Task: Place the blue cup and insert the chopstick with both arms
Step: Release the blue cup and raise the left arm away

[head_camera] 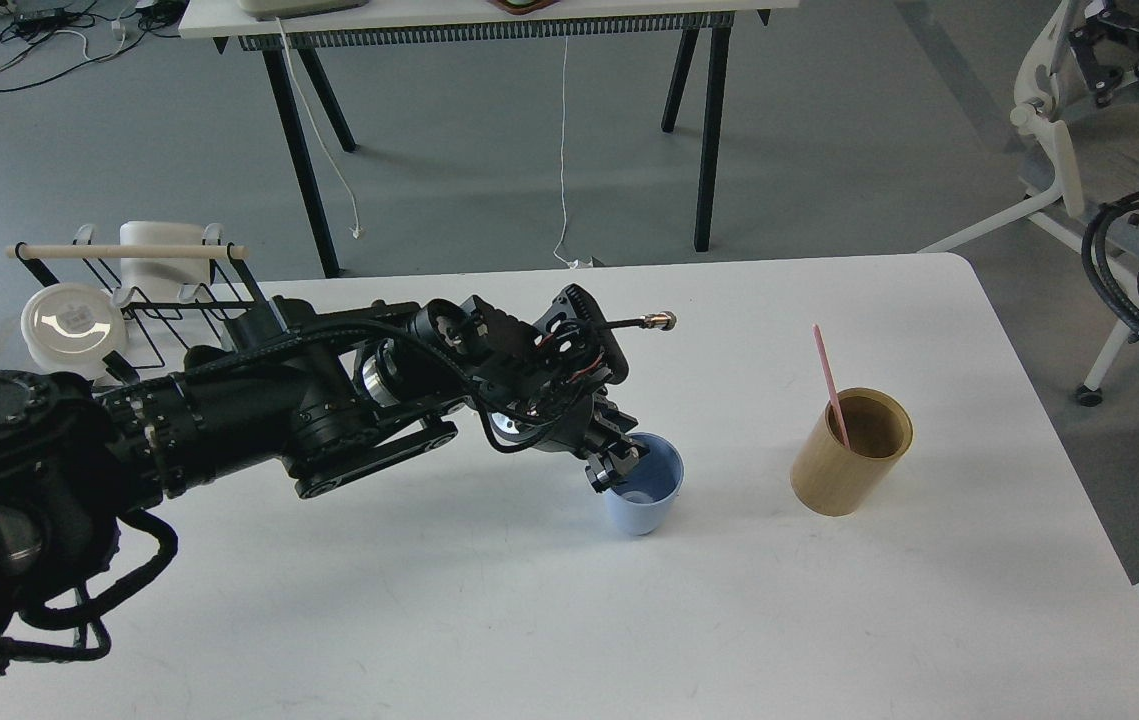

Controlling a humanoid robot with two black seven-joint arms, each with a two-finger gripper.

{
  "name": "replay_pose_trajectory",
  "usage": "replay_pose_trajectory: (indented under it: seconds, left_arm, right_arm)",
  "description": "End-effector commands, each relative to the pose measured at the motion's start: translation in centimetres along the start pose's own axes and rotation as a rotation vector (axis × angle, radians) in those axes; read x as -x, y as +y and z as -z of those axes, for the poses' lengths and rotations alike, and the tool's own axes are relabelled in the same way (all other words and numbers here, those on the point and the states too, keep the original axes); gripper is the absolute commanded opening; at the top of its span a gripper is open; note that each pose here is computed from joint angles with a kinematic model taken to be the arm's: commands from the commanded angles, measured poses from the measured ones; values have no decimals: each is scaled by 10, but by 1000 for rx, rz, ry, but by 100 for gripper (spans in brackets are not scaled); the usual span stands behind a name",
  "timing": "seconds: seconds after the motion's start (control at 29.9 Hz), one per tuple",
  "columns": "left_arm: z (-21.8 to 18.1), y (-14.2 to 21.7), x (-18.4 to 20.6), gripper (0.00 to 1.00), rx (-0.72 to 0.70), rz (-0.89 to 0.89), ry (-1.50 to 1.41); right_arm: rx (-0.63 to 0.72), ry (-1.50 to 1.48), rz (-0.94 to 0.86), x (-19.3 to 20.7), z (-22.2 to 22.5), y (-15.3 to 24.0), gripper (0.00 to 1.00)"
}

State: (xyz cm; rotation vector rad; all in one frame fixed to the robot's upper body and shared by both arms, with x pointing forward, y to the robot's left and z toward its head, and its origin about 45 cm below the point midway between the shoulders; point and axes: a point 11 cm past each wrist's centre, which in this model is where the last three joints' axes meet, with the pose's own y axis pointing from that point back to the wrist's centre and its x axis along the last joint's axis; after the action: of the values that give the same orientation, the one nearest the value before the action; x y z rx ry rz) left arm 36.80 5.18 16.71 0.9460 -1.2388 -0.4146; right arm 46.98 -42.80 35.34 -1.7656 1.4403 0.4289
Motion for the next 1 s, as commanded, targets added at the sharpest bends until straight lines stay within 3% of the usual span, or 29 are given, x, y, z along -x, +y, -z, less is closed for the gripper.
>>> replay_pose_trajectory:
  seconds: [0.0,0.1,0.27,0.4,0.67,0.84,0.97]
  left_arm:
    - [10,11,-11,72,-7,-57,47]
    - [25,33,-34,74,-6,-179,147]
    - [64,90,-75,89,19,-475,402]
    - [92,123,-73,98,81,-673,634]
    - [130,174,-81,99,365,-1091,1127]
    - [165,198,-57,100,464,-1283,1397]
    - [194,212,-20,100,627,-1480,1682]
  right_arm:
    - [-4,13,8,2,7,0,99]
    - [1,52,25,5,21,2,99]
    - [76,221,96,24,38,4,99]
    - [131,390,135,32,48,4,99]
    - [301,793,272,56,35,5,99]
    - [396,1024,405,79,14,11,98]
    - [492,1269,594,105,-23,23,98]
